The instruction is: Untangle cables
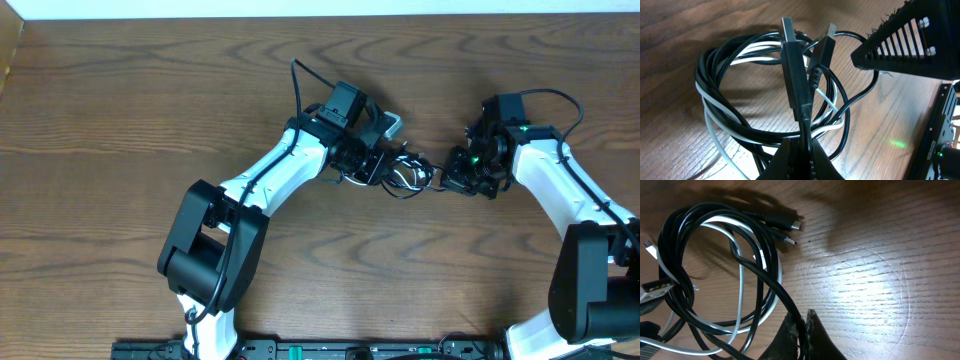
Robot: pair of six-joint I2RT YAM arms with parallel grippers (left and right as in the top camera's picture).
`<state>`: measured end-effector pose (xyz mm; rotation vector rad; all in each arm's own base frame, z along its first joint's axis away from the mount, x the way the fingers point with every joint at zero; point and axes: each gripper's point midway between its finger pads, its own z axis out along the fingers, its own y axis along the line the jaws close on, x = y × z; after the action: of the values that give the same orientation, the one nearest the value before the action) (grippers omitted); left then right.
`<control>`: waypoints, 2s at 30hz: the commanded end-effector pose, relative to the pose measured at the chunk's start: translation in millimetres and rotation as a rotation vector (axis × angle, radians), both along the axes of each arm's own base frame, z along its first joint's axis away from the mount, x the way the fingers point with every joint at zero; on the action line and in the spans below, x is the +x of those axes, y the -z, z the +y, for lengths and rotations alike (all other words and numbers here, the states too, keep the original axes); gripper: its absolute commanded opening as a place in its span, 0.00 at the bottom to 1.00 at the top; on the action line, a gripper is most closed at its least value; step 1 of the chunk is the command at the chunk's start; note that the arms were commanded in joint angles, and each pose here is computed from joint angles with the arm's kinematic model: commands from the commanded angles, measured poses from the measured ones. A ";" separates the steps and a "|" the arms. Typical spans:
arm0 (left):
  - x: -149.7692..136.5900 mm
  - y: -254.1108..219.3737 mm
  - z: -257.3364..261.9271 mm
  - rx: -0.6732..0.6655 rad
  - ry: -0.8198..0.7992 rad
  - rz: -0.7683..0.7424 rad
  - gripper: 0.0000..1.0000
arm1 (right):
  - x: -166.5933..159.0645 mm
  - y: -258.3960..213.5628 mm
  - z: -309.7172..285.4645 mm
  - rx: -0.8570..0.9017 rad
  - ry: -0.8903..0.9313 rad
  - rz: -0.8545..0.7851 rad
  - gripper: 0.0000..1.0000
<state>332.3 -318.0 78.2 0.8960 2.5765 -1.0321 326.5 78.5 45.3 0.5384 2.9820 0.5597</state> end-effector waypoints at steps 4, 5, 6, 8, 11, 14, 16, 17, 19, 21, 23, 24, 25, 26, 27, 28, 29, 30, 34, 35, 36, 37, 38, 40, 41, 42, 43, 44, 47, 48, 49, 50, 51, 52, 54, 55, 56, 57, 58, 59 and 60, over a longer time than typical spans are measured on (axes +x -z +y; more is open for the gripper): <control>18.2 -3.8 14.9 0.019 -0.056 -0.026 0.07 | -1.7 0.7 -8.7 -0.038 0.030 0.000 0.01; 21.1 -9.1 18.4 0.014 -0.067 -0.035 0.07 | -1.1 0.6 -8.6 -0.037 0.030 -0.003 0.01; 24.0 -15.0 21.7 0.006 -0.076 -0.045 0.07 | -0.9 0.5 -8.5 -0.037 0.030 -0.004 0.01; 26.1 -34.3 23.2 -0.040 -0.076 -0.066 0.08 | -0.9 0.5 -8.5 -0.037 0.030 -0.004 0.01; 24.8 -74.6 21.7 -0.126 -0.061 -0.125 0.07 | -0.2 0.4 -8.6 -0.037 0.031 -0.007 0.01; 21.4 -101.1 23.1 -0.154 -0.059 -0.179 0.08 | 0.1 0.4 -8.6 -0.037 0.034 -0.007 0.01; 17.9 -113.1 25.2 -0.162 -0.060 -0.197 0.08 | 0.2 0.4 -8.6 -0.037 0.033 -0.007 0.01; 15.5 -117.7 26.4 -0.164 -0.059 -0.201 0.08 | 0.0 0.4 -8.6 -0.037 0.033 -0.007 0.01; 9.5 -122.4 29.9 -0.157 -0.062 -0.193 0.08 | -0.1 0.4 -8.6 -0.037 0.033 -0.006 0.01; 3.8 -121.7 33.2 -0.142 -0.064 -0.172 0.08 | 0.0 0.4 -8.5 -0.036 0.034 -0.007 0.01; -2.0 -116.8 36.5 -0.120 -0.067 -0.138 0.07 | 0.2 -0.1 -7.2 -0.028 0.032 -0.008 0.01; -4.4 -114.2 38.3 -0.109 -0.070 -0.123 0.08 | 0.4 -0.1 -7.2 -0.029 0.032 -0.008 0.01; -5.9 -109.8 41.5 -0.084 -0.078 -0.111 0.08 | 0.6 -0.1 -7.4 -0.029 0.032 -0.009 0.01; -6.4 -104.6 45.8 -0.049 -0.092 -0.106 0.08 | 0.8 -0.1 -7.6 -0.029 0.033 -0.010 0.01; -5.7 -99.2 50.9 -0.011 -0.109 -0.106 0.08 | 0.9 -0.2 -7.6 -0.029 0.034 -0.010 0.01; -4.9 -94.7 55.6 0.023 -0.123 -0.106 0.08 | 1.5 -0.3 -7.5 -0.028 0.034 -0.013 0.01; -4.3 -90.2 60.8 0.058 -0.138 -0.105 0.06 | 1.8 -0.5 -7.1 -0.025 0.033 -0.014 0.01; -4.5 -86.8 64.3 0.082 -0.146 -0.102 0.07 | 2.4 -1.1 -5.6 -0.017 0.031 -0.017 0.01; -8.4 -80.0 67.7 0.104 -0.149 -0.081 0.07 | 6.9 -7.5 5.9 0.042 -0.054 -0.064 0.21; -9.3 -78.8 67.7 0.106 -0.148 -0.078 0.08 | 8.9 -10.9 8.9 0.058 -0.075 -0.079 0.27; -9.9 -77.4 67.6 0.108 -0.146 -0.075 0.08 | 11.7 -16.9 15.3 0.091 -0.121 -0.106 0.34; -9.9 -77.2 67.5 0.108 -0.147 -0.074 0.08 | 13.9 -22.9 21.4 0.123 -0.169 -0.135 0.39; -9.6 -77.3 67.4 0.107 -0.149 -0.074 0.07 | 16.5 -30.7 29.0 0.162 -0.225 -0.171 0.44; -8.6 -78.1 66.1 0.103 -0.148 -0.081 0.07 | 20.6 -48.6 45.0 0.248 -0.328 -0.245 0.50; -7.4 -78.8 65.5 0.099 -0.148 -0.086 0.07 | 22.1 -57.2 52.3 0.286 -0.371 -0.280 0.52; -6.4 -79.2 64.9 0.096 -0.152 -0.088 0.08 | 23.4 -65.7 59.5 0.321 -0.413 -0.314 0.54; -5.4 -80.1 64.3 0.093 -0.152 -0.093 0.07 | 24.4 -71.8 65.2 0.345 -0.442 -0.340 0.55; -4.5 -80.6 64.0 0.090 -0.158 -0.093 0.07 | 25.7 -76.9 70.5 0.362 -0.462 -0.359 0.55; 0.6 -83.8 61.6 0.072 -0.189 -0.092 0.07 | 28.1 -84.1 85.4 0.384 -0.502 -0.397 0.54; 2.6 -85.1 60.6 0.065 -0.204 -0.089 0.07 | 28.3 -84.8 89.3 0.386 -0.506 -0.401 0.54; 4.6 -86.4 59.5 0.056 -0.221 -0.084 0.07 | 28.0 -85.4 93.6 0.390 -0.508 -0.400 0.54; 7.2 -88.1 58.2 0.046 -0.243 -0.078 0.08 | 27.2 -85.7 97.6 0.394 -0.509 -0.397 0.54; 9.0 -89.4 57.3 0.037 -0.262 -0.070 0.07 | 26.8 -86.1 100.3 0.397 -0.508 -0.395 0.54; 11.3 -91.0 56.1 0.027 -0.285 -0.060 0.07 | 26.9 -86.1 102.3 0.397 -0.502 -0.389 0.54; 13.7 -92.6 54.8 0.014 -0.318 -0.042 0.07 | 29.4 -81.8 99.1 0.370 -0.443 -0.355 0.54; 14.1 -92.9 54.7 0.011 -0.329 -0.034 0.08 | 32.3 -77.0 93.5 0.336 -0.385 -0.324 0.55; 14.5 -92.4 55.0 0.013 -0.340 -0.027 0.08 | 35.2 -71.7 85.9 0.297 -0.325 -0.295 0.55; 15.9 -90.7 56.6 0.021 -0.359 -0.020 0.08 | 37.5 -67.5 78.7 0.266 -0.266 -0.268 0.58; 18.2 -88.2 59.1 0.035 -0.389 -0.012 0.07 | 39.7 -63.0 69.6 0.236 -0.187 -0.233 0.62; 21.2 -83.9 62.1 0.056 -0.431 -0.001 0.08 | 41.7 -61.1 62.9 0.225 -0.130 -0.211 0.64; 23.5 -79.3 63.8 0.074 -0.459 0.006 0.07 | 43.8 -61.3 58.1 0.226 -0.108 -0.209 0.64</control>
<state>348.8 -260.4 169.2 0.4549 2.5914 -0.8677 357.7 158.1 104.1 0.0327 2.7731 1.0044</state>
